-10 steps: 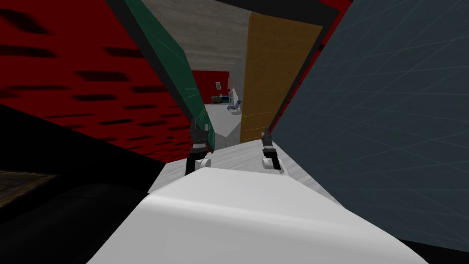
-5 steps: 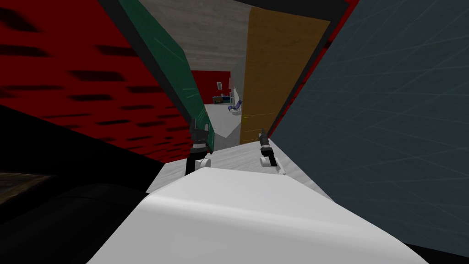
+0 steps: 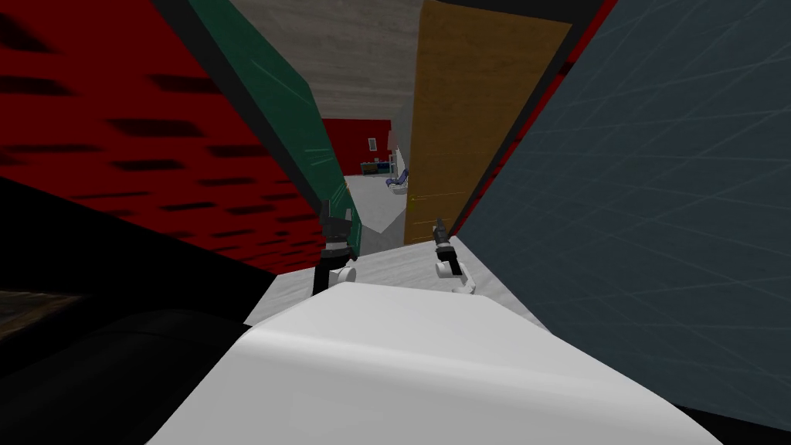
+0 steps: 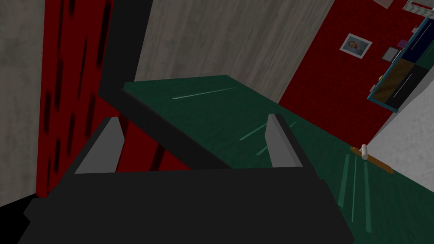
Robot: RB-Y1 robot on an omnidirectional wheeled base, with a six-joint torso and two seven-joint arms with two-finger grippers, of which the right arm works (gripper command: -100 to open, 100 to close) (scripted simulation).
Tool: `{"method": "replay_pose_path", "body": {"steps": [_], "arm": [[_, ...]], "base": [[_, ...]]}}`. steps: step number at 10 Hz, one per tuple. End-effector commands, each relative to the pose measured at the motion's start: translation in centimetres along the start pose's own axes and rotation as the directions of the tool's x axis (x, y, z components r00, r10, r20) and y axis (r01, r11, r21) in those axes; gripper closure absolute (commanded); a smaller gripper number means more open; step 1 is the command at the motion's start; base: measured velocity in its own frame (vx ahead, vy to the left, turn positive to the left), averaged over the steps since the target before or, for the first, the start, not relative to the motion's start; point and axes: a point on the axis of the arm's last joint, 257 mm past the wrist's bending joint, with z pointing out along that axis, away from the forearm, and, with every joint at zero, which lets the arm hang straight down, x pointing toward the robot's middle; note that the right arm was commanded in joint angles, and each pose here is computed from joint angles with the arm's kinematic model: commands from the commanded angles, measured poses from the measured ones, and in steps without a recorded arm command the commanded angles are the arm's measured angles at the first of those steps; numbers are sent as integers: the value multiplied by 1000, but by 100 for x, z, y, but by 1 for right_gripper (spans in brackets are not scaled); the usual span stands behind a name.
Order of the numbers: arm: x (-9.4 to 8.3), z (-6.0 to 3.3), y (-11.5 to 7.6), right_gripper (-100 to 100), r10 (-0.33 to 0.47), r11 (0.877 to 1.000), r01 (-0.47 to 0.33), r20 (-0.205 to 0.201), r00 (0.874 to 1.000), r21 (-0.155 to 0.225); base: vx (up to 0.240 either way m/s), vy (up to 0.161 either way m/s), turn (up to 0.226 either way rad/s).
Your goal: Push the door open
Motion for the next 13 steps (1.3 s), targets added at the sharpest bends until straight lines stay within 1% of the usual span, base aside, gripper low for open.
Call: {"method": "replay_pose_path", "body": {"steps": [1, 8, 9, 10, 13], "arm": [[40, 35, -111, -100, 11, 1000, -11, -8, 1000, 20], [244, 174, -493, -100, 55, 994, -51, -38, 998, 100], [274, 192, -544, -100, 62, 992, -57, -41, 997, 111], [334, 223, -637, -100, 73, 989, -67, -48, 996, 133], [424, 264, -766, -100, 91, 983, -80, -58, 994, 163]], "base": [[95, -60, 60], [87, -75, 46], [93, -55, 41], [134, -86, 75], [104, -81, 44]]}}
